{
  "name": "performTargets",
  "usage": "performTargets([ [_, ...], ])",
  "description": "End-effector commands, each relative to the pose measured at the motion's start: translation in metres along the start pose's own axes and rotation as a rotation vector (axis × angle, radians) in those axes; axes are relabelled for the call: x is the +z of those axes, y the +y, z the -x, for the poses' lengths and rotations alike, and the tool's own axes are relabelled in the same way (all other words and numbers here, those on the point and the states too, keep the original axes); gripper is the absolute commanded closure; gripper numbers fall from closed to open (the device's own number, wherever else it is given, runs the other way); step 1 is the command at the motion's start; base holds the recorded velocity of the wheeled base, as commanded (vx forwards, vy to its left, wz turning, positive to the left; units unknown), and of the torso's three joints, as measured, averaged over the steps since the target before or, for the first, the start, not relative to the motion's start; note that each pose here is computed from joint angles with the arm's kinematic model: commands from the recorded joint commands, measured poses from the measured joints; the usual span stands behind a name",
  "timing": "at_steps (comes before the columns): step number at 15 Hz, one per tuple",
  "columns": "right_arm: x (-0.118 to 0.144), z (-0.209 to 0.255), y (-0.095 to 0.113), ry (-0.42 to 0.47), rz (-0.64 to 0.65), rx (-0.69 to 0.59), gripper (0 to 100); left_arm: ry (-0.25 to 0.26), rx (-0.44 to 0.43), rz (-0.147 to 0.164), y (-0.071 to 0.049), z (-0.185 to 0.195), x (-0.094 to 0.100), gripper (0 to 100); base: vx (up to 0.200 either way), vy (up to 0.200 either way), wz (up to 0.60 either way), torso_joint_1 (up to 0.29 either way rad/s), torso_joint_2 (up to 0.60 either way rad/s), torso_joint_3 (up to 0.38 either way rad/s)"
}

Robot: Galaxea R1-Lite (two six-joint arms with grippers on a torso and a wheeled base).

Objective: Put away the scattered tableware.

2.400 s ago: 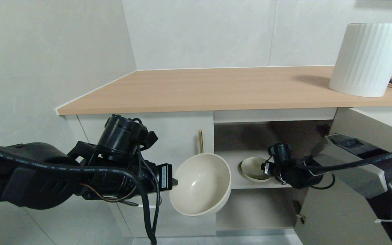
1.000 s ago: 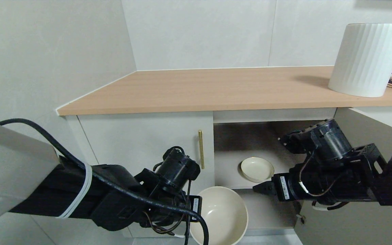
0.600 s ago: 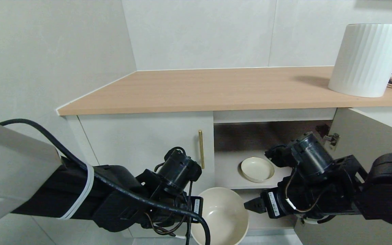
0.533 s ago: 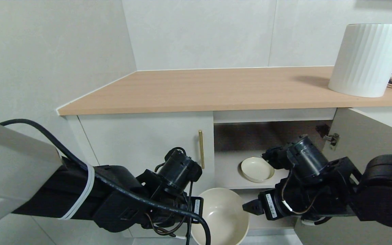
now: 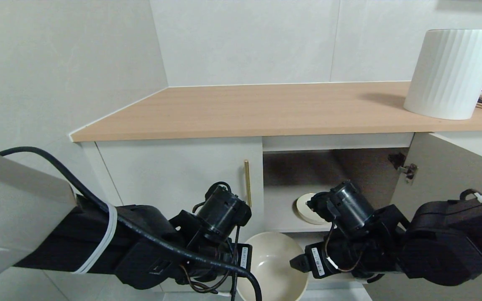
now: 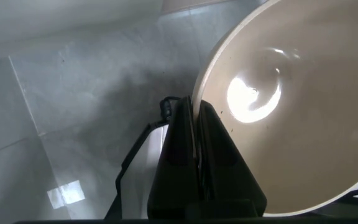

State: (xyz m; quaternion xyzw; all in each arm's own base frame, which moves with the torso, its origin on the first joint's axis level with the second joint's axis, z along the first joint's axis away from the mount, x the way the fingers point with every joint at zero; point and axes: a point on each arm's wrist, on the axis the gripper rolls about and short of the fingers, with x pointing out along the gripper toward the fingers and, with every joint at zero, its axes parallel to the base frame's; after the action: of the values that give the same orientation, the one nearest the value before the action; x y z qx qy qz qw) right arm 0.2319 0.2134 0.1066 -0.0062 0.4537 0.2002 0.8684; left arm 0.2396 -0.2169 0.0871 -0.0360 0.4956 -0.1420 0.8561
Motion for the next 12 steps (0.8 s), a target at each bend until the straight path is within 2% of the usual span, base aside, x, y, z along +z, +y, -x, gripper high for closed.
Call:
performTargets([
  [1, -0.0012, -0.0044, 0.0003, 0.012, 0.002, -0.003, 100, -0.001, -0.001, 0.001, -0.0001, 0.0003, 0.0000, 100, 0.000, 0.000, 0.00, 0.000, 0.00, 0.000],
  [11, -0.0034, -0.0082, 0.0019, 0.022, 0.008, -0.001, 100, -0.006, 0.002, 0.000, -0.0005, 0.0013, 0.0001, 100, 0.000, 0.000, 0.00, 0.000, 0.00, 0.000],
  [12, -0.0041, -0.0092, 0.0017, 0.026, 0.008, -0.003, 100, -0.009, 0.007, -0.002, -0.0004, 0.0013, 0.0002, 0, 0.000, 0.000, 0.00, 0.000, 0.00, 0.000],
])
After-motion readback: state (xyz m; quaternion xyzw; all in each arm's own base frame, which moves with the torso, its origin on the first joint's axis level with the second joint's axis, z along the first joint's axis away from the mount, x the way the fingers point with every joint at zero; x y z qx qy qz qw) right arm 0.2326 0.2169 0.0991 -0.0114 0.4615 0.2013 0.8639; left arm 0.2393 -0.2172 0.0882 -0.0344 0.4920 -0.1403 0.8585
